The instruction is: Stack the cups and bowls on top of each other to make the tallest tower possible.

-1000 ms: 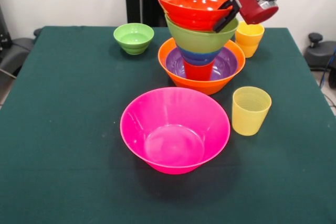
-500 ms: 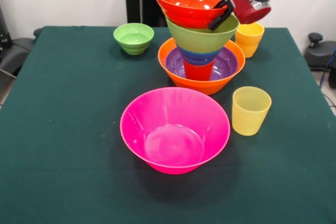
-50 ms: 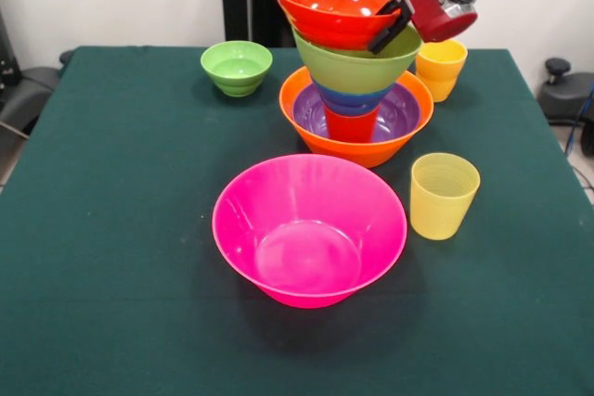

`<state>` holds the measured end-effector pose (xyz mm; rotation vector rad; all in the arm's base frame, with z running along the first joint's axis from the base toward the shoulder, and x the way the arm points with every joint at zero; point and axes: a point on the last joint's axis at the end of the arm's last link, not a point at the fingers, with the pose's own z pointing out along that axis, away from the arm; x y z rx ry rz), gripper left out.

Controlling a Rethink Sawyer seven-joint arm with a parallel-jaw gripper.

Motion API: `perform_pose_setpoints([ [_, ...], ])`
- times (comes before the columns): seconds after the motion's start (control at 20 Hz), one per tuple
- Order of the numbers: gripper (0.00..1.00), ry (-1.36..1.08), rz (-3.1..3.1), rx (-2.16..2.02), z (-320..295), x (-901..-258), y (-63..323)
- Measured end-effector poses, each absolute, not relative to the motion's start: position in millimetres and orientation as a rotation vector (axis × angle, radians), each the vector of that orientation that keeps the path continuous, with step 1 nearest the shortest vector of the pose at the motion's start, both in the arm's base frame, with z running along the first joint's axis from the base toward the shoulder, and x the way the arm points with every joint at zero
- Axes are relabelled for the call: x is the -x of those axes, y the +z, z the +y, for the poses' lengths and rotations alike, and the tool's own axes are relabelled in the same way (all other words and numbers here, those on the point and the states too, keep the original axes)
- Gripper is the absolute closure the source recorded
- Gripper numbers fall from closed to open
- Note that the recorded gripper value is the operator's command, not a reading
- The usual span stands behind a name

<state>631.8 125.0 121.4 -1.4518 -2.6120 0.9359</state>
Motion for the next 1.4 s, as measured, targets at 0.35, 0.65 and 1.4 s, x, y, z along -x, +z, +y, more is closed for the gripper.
perform_pose_setpoints([
  [0.35,1.0,0.917,-2.608,1.463,127.3,-633.1,121.8],
  [0.65,1.0,0.901,-2.603,1.474,129.4,-634.2,122.1],
  [1.4,0.0,0.887,-2.6,1.483,130.9,-635.2,123.4],
])
